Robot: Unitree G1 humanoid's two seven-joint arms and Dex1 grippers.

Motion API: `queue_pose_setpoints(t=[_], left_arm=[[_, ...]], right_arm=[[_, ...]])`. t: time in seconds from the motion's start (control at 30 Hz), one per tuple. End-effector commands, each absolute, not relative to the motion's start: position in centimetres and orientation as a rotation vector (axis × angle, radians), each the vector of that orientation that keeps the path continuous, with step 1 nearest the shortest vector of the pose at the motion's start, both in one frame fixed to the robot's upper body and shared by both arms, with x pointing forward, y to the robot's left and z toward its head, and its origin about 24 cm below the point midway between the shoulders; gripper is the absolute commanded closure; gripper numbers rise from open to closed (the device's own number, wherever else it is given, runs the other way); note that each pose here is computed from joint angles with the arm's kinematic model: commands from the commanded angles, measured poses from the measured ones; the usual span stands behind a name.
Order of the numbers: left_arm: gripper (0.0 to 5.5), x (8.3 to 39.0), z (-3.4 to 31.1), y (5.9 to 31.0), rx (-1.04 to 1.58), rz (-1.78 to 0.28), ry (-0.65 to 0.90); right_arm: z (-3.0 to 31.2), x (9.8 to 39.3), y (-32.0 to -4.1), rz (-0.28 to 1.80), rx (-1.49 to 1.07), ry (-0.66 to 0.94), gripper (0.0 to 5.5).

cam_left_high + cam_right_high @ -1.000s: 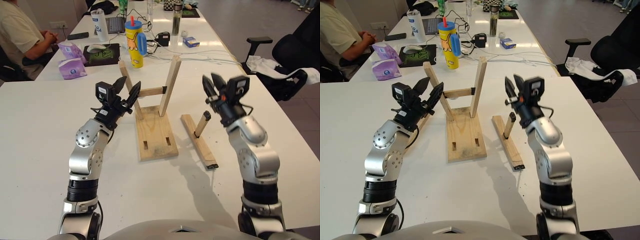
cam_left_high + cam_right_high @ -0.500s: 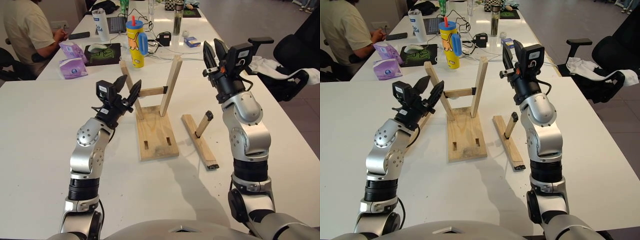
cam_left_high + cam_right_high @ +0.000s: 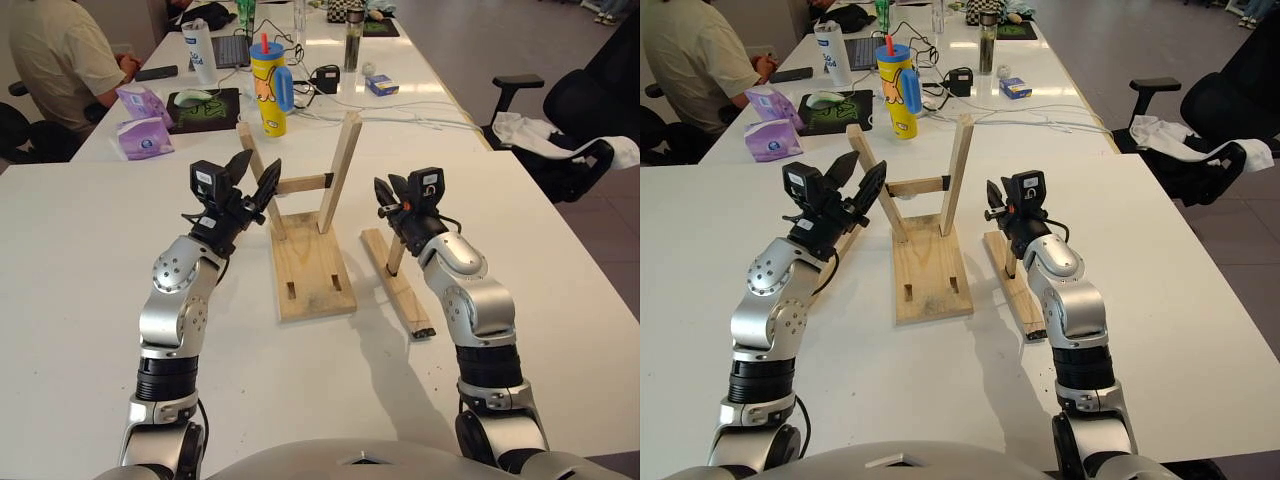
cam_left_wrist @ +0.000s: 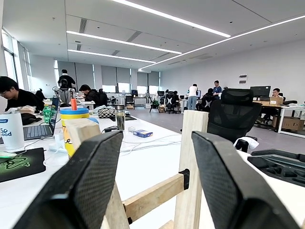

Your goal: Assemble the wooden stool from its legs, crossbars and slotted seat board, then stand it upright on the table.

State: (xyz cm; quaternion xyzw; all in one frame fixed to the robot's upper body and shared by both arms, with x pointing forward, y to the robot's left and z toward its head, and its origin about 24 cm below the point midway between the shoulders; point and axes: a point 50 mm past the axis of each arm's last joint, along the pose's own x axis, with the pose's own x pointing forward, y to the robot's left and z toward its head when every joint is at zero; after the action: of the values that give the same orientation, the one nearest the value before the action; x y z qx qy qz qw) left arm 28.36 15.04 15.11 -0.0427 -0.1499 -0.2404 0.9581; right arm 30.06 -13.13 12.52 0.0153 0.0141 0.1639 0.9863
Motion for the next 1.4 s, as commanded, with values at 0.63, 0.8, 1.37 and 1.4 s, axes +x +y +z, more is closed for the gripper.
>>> queue_pose_setpoints(t=[0.63, 0.8, 1.37, 1.4], left_arm=[[2.83, 27.3, 14.4, 16.5, -0.075, -0.386, -0.286], [2.83, 26.9, 14.1, 16.5, -0.075, -0.38, -0.275], [2.83, 27.6, 14.8, 16.2, -0.057, -0.434, -0.285], [2.83, 27.7, 14.8, 16.2, -0.058, -0.438, -0.285]], right_arm=[[9.6, 21.5, -17.3, 0.766, -0.13, 0.335, 2.71], [8.1, 20.7, -18.8, 0.625, -0.15, 0.409, 1.9], [5.5, 23.0, -18.7, 0.403, -0.07, 0.596, 1.96], [5.4, 23.0, -18.7, 0.4, -0.071, 0.602, 2.08]])
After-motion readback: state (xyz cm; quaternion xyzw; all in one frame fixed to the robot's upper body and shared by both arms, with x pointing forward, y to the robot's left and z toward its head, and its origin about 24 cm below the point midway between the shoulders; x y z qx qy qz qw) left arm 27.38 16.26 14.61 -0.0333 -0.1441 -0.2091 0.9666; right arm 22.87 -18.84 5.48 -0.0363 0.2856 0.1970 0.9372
